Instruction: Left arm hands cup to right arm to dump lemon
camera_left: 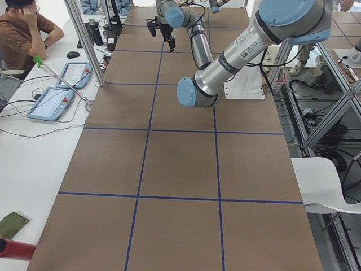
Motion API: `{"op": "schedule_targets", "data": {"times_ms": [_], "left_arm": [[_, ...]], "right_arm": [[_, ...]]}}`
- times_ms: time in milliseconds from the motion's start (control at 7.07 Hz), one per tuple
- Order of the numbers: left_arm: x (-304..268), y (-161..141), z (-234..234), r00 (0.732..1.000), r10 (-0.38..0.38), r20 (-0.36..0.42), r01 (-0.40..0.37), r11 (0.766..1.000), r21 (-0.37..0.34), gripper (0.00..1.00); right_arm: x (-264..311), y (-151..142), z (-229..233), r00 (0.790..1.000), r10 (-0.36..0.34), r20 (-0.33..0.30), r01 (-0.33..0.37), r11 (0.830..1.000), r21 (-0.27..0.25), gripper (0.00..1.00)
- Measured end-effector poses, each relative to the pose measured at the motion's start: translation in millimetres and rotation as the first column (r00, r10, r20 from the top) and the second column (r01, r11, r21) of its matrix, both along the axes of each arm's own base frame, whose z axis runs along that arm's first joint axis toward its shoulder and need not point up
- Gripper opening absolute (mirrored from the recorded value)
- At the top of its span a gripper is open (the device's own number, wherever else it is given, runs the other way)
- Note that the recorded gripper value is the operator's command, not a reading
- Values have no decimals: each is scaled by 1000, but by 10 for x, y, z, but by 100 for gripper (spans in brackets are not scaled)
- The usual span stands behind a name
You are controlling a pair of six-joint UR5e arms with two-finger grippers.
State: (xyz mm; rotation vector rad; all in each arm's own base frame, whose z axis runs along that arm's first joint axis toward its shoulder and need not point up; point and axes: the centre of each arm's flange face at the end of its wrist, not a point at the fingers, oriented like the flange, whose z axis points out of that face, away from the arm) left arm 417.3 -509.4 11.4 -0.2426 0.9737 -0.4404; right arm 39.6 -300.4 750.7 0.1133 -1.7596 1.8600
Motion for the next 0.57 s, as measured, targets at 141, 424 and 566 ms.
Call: {"op": "schedule_targets", "data": {"times_ms": [141,424,566], "left_arm": [[1,-7,7,1000,-4,4,4,1000,4,100],[-5,-13,8,1000,-7,7,7,1000,7,100],[-11,-13,6,1000,-8,8,8,1000,6,100]], "right_arm": [[25,33,35,998,14,61,-13,1000,-16,33],[78,42,51,985,48,164,-41,998,-48,33],[87,23,58,979,59,195,-49,997,-56,33]]}}
